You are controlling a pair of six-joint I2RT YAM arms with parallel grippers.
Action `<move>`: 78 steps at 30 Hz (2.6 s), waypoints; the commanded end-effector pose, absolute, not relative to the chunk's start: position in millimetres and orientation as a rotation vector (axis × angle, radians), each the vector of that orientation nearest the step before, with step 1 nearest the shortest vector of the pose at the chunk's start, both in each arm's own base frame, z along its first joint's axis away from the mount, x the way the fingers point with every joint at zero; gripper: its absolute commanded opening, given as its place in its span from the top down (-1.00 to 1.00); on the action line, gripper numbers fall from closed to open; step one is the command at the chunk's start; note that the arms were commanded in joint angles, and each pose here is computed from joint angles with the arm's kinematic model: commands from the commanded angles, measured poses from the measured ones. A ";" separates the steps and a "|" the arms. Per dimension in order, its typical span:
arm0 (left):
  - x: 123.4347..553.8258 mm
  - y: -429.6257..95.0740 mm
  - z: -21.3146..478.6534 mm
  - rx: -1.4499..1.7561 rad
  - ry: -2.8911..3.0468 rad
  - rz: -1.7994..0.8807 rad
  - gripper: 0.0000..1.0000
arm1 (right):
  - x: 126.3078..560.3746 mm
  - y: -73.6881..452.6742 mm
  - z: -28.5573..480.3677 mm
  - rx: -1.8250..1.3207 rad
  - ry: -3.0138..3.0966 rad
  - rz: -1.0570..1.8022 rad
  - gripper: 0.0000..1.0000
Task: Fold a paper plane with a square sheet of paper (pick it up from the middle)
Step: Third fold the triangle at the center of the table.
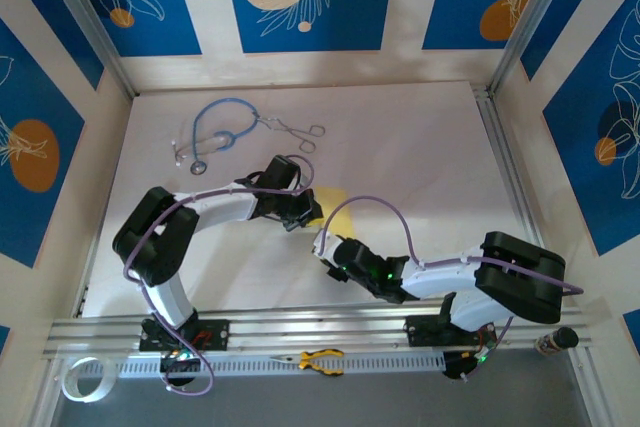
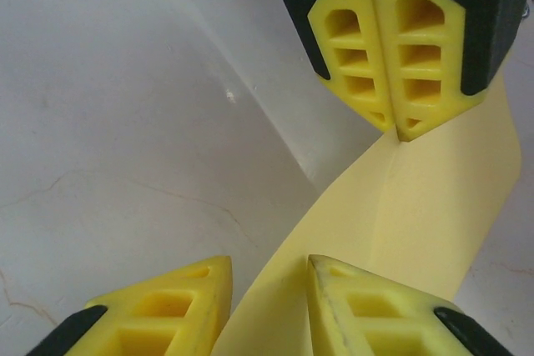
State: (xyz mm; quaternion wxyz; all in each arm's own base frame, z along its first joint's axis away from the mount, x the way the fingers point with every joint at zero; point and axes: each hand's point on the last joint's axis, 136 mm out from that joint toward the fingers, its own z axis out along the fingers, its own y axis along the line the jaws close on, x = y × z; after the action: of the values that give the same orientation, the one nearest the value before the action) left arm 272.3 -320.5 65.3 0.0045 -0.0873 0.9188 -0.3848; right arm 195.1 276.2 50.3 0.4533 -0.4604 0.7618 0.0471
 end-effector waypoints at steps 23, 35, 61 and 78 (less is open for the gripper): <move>272.2 -313.9 66.6 -0.266 2.886 -1.172 1.00 | 199.4 272.5 63.1 -1.044 1.900 0.189 0.88; 289.2 -263.7 101.2 -0.198 2.818 -0.819 0.17 | 181.0 282.6 57.9 -0.999 2.155 0.623 0.96; 319.4 -332.3 44.9 0.100 2.931 -1.064 0.85 | 178.8 295.7 72.4 -0.791 2.361 1.127 0.97; 298.9 -315.8 -7.3 0.082 3.058 -0.961 0.94 | 196.9 286.6 61.1 -0.630 2.443 1.240 0.96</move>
State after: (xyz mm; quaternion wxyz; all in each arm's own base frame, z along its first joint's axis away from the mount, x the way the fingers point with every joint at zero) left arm 314.3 -325.0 21.1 -0.0026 0.0215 0.9443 -0.3284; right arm 191.8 279.7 50.4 0.1665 -0.2249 0.8673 0.4116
